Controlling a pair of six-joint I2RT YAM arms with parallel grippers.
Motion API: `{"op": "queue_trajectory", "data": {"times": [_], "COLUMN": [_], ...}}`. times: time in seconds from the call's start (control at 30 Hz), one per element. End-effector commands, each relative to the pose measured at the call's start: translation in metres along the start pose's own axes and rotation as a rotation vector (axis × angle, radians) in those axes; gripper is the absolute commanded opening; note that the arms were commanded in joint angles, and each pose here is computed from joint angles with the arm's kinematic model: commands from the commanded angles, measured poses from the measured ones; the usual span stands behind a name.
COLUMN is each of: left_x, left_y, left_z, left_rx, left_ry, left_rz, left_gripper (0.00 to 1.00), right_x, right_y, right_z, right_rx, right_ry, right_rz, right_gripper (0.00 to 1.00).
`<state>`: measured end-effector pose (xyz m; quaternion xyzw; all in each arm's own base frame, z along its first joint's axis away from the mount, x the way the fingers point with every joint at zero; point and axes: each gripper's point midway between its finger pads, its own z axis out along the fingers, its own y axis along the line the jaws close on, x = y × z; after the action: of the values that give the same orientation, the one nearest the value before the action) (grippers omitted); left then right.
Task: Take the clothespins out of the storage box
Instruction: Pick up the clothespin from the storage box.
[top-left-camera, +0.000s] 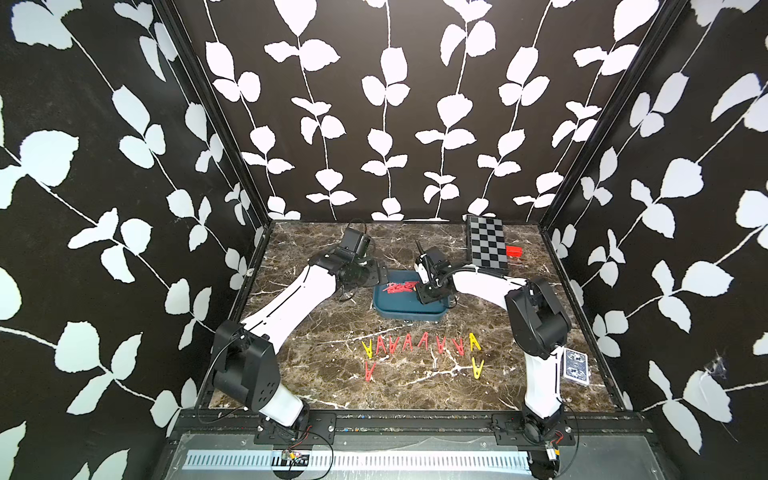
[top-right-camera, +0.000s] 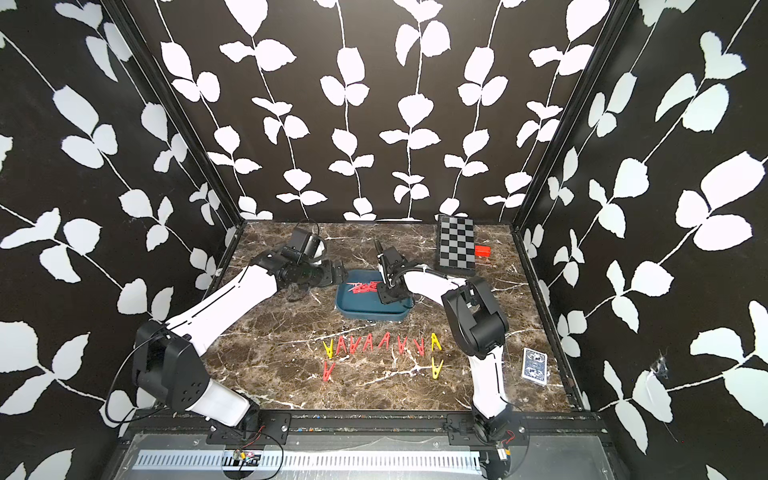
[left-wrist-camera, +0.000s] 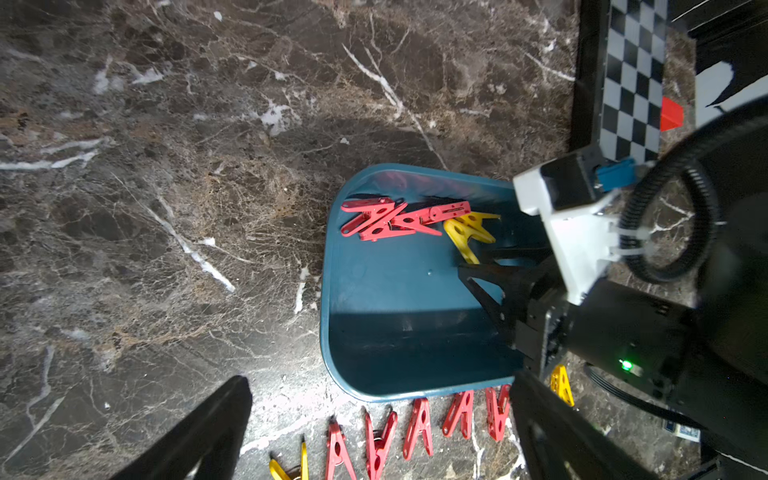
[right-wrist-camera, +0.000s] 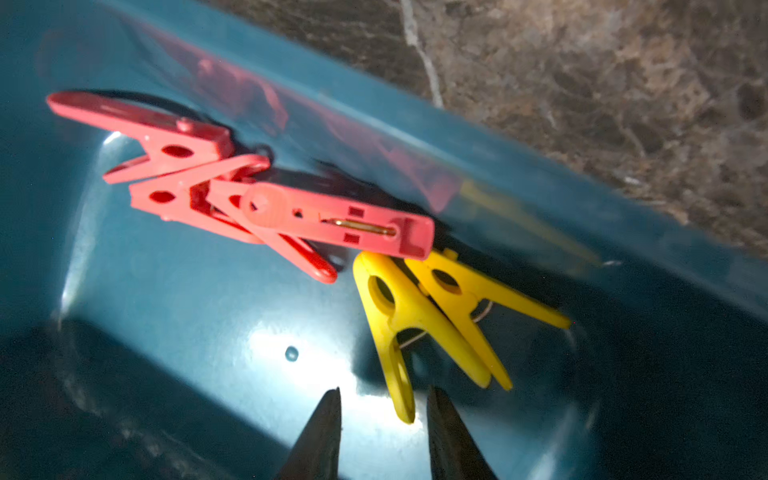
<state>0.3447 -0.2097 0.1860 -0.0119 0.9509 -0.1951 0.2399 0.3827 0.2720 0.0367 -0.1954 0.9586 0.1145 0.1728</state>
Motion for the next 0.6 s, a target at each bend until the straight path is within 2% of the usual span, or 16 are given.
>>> {"op": "queue_trajectory", "data": {"times": [0.0,0.2,0.47,0.57], "left_x": [-0.001,0.004,0.008,0.010], "left_y": [-0.002,0.002,0.005,0.006], "left_z": [-0.015,-0.019,-0.021,-0.023], "left_rx": [0.019,0.015,0.009,0.012], "left_ry": [-0.028,-0.036,-0.035,-0.038], "left_rz": [-0.002,-0.017,-0.021,-0.021], "left_gripper": [0.99,0.99,0.99,0.99], "right_x": [0.000,0.003,0.001,-0.002], "right_y": [-0.003,-0.005,-0.002,0.000], "right_z": [0.007,0.012,0.006,-0.003], "right_rx": [0.007,0.013,0.007,0.007], "right_ry": [0.018,0.030,0.018,-0.001], "right_rz": [-0.013,-0.023,-0.027,-0.025], "right_gripper": [0.34,0.27,0.05,0.03]}}
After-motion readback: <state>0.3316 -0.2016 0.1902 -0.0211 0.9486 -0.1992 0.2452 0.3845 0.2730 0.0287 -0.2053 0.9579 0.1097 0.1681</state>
